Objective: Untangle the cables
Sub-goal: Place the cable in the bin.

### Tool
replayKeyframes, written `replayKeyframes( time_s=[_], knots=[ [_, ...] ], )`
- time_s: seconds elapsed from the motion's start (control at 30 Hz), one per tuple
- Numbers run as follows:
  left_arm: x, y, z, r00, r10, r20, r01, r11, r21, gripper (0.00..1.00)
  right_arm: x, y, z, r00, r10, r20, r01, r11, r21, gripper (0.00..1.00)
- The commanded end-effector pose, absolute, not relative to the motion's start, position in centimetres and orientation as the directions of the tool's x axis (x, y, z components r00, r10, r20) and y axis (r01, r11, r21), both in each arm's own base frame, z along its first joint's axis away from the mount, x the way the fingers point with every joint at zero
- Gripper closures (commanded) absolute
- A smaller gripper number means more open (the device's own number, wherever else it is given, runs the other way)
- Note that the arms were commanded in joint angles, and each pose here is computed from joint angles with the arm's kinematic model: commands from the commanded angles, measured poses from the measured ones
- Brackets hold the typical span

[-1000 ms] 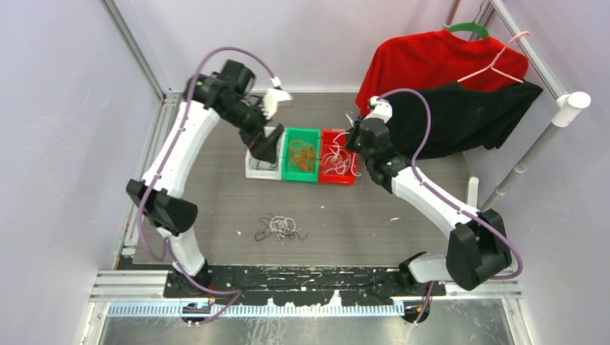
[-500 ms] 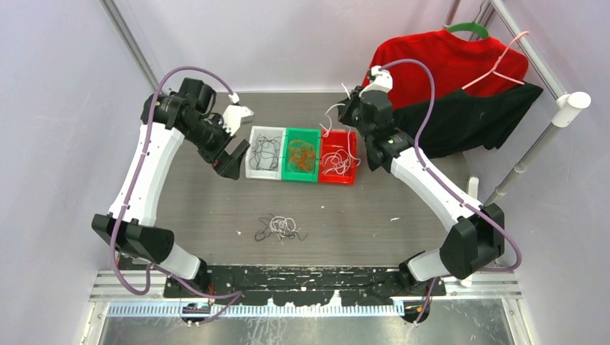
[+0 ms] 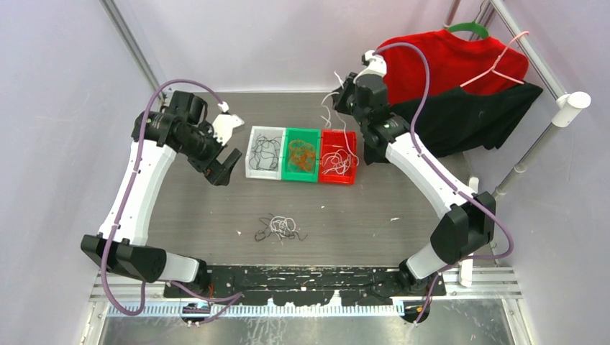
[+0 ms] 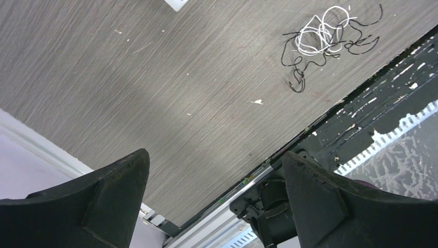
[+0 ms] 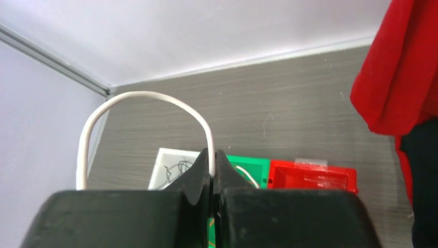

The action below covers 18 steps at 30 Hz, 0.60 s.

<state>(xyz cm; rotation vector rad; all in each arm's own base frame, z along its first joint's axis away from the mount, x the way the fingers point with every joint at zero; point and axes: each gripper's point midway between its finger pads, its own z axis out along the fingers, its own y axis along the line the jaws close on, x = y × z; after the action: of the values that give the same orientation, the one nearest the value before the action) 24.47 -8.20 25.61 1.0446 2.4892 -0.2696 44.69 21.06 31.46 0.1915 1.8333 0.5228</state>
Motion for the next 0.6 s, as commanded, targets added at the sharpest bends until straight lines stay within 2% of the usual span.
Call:
replayKeyframes(
  time_s=[0.0, 0.13, 0.4, 0.57],
  knots=[
    [25.4, -7.2, 26.7, -0.606, 0.599, -0.524, 0.665, 0.743, 0.08, 0.01, 45.0, 21.2, 35.9, -0.249, 0.411, -0.877, -0.178, 0.87, 0.459, 0.99],
    [24.9, -6.7, 26.3, -0.605, 0.611, -0.511, 0.664, 0.741, 0.098, 0.01, 45.5, 21.0, 32.0, -0.294, 0.385, -0.875, -0.131, 0.89, 0.436, 0.99],
    [24.2, -6.1, 26.2, -0.614, 0.621, -0.487, 0.662, 0.741, 0.109, 0.01, 44.6, 19.8, 19.9, -0.471, 0.277, -0.838, -0.022, 0.946, 0.324, 0.99],
    [24.1, -5.6, 26.0, -0.615, 0.629, -0.476, 0.659, 0.741, 0.129, 0.01, 43.4, 19.6, 15.7, -0.575, 0.202, -0.793, -0.013, 0.967, 0.255, 0.99]
  ],
)
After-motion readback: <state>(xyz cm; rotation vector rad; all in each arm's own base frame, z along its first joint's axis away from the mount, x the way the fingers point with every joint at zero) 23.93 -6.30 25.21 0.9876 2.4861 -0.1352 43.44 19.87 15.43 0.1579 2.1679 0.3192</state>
